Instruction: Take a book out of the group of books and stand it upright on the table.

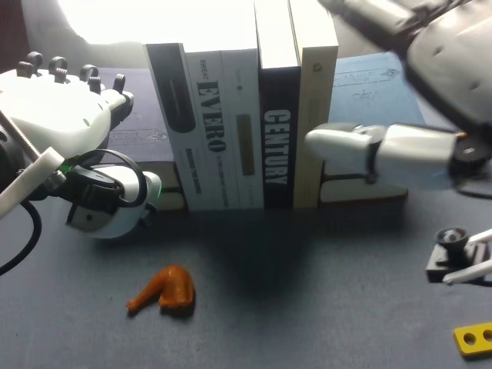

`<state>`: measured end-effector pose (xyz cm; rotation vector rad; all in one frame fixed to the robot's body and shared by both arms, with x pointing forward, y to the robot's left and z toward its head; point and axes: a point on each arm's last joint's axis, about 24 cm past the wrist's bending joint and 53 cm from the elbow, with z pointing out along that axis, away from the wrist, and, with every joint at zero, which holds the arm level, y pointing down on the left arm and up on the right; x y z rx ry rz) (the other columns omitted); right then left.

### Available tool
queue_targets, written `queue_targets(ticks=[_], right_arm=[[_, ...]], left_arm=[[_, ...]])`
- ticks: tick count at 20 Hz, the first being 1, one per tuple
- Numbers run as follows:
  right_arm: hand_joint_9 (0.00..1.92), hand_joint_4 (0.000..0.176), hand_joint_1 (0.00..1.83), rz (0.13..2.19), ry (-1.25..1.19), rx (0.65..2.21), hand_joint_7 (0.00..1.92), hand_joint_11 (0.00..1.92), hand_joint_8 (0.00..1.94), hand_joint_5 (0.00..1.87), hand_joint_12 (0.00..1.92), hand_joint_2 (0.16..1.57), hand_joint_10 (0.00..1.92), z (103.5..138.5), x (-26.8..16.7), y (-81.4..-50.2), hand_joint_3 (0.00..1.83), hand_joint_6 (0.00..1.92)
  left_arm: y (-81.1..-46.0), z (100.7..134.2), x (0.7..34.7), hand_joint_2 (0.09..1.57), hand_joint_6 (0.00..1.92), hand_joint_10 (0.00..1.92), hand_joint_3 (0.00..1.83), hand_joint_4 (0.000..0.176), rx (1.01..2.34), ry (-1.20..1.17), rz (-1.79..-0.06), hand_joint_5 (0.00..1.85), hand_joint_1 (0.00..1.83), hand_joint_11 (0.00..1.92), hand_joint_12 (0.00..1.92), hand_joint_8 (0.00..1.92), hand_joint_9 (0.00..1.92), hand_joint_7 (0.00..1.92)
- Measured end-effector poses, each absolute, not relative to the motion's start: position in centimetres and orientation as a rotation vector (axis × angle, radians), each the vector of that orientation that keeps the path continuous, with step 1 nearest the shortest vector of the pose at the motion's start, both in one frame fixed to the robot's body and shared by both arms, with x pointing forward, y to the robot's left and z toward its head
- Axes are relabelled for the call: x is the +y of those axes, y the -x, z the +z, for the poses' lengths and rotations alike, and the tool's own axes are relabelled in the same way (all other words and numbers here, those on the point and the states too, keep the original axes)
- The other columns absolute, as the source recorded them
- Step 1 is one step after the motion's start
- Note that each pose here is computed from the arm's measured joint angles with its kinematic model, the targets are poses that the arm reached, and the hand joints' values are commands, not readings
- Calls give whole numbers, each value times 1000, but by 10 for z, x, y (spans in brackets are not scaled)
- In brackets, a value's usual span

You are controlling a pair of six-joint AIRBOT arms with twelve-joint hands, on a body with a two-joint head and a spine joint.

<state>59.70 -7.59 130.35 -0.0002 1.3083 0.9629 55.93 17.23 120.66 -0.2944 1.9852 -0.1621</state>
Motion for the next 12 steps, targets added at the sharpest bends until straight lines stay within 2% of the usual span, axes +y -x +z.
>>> queue_targets(ticks=[5,7,9,11,12], right_arm=[[5,0,0,888,28,1332,119,0,4,349,0,1105,1,1302,-59,-604,15,65],[16,0,0,876,41,1358,142,0,11,387,0,1113,6,1295,-52,-604,17,78],[15,0,0,877,56,1349,135,0,7,454,0,1125,5,1295,-46,-603,20,101],[12,0,0,869,56,1337,124,0,2,456,0,1128,4,1295,-43,-608,20,99],[27,0,0,868,49,1335,135,0,6,495,0,1132,10,1295,-42,-610,21,114]], left_arm=[[-559,1207,172,1435,1,0,4,0,1985,294,-164,63,88,0,0,0,0,14],[-559,1207,172,1425,3,0,0,0,1986,294,-163,70,142,0,0,1,0,17],[-559,1207,172,1438,4,0,4,0,1986,294,-163,25,47,0,0,0,0,12],[-559,1207,172,1439,2,0,4,0,1986,294,-163,17,39,0,0,0,0,0],[-559,1207,172,1423,17,0,0,0,1986,295,-163,61,142,0,0,7,0,22]])
